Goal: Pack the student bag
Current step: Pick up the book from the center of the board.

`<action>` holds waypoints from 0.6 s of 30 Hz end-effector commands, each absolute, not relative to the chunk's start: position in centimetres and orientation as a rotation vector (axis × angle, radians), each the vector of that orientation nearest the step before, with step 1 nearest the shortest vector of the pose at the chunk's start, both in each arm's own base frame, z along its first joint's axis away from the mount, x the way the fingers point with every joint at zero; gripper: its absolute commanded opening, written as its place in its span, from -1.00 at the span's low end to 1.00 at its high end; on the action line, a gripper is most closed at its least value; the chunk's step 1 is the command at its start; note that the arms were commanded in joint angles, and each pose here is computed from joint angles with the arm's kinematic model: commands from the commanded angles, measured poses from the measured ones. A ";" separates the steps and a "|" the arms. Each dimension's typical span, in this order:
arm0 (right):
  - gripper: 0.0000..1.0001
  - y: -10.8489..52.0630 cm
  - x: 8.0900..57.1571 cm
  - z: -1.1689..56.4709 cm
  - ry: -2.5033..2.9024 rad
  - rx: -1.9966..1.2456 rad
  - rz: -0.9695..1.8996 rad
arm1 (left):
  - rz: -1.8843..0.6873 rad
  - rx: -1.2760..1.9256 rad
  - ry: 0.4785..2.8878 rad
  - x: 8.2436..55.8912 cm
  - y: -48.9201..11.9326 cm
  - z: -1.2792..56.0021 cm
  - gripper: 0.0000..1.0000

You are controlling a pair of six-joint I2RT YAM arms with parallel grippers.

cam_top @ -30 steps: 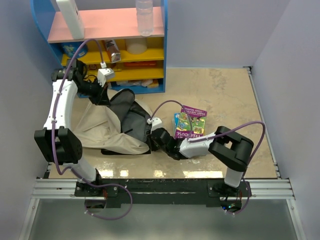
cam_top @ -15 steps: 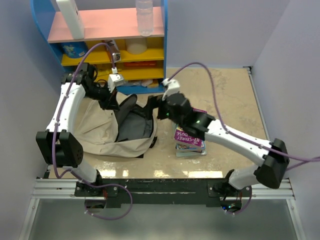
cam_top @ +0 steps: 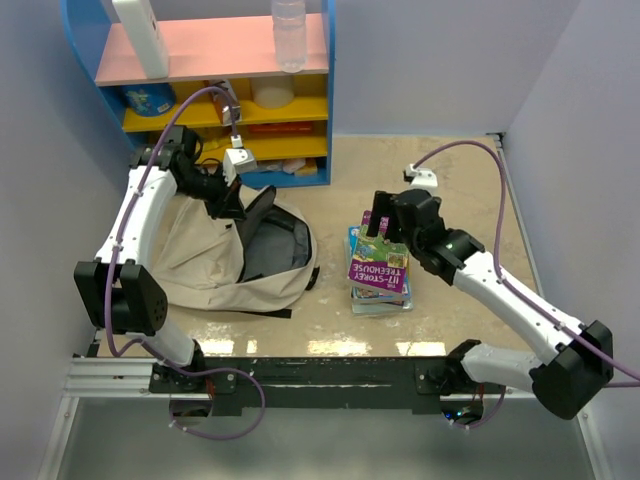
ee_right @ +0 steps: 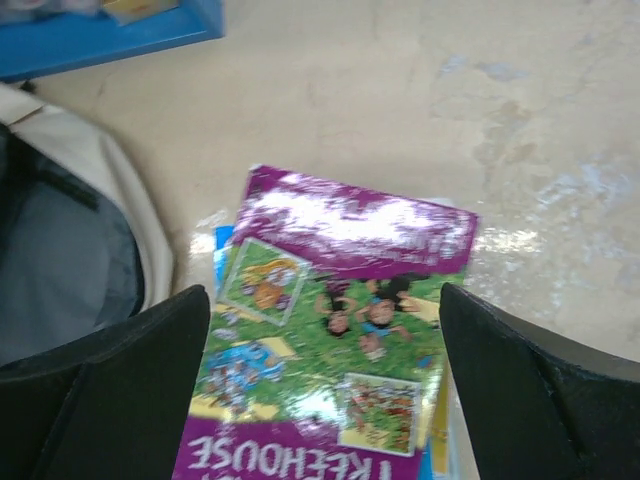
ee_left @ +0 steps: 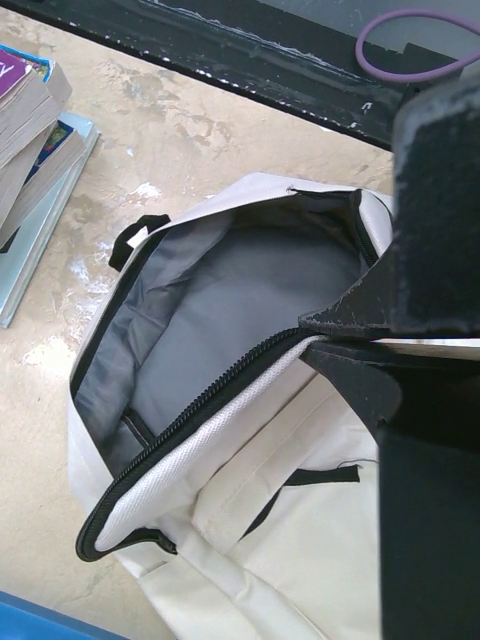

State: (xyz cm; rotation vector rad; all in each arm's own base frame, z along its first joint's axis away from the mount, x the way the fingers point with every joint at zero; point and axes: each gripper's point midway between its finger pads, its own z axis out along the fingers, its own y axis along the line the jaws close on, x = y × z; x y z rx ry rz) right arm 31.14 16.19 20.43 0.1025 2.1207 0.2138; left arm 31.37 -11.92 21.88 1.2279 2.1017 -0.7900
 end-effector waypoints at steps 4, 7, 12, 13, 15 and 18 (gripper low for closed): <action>0.97 10.8 32.2 17.5 2.158 0.288 0.223 | -0.802 1.245 1.971 31.5 -13.2 24.1 -1.00; 0.97 11.0 32.1 17.0 2.154 0.289 0.313 | -0.803 1.245 1.974 31.4 -13.2 24.0 -1.00; 0.97 12.5 31.2 14.7 2.182 0.308 0.515 | -0.798 1.247 1.980 31.3 -13.1 23.9 -1.00; 0.97 12.8 31.1 14.4 2.178 0.311 0.548 | -0.794 1.250 1.978 31.3 -13.0 23.8 -1.00; 0.96 13.3 30.8 13.4 2.178 0.335 0.615 | -0.793 1.250 1.982 31.2 -13.0 23.7 -1.00; 0.85 13.2 30.8 11.4 2.205 0.382 0.643 | -0.793 1.251 1.985 31.0 -13.0 23.6 -1.00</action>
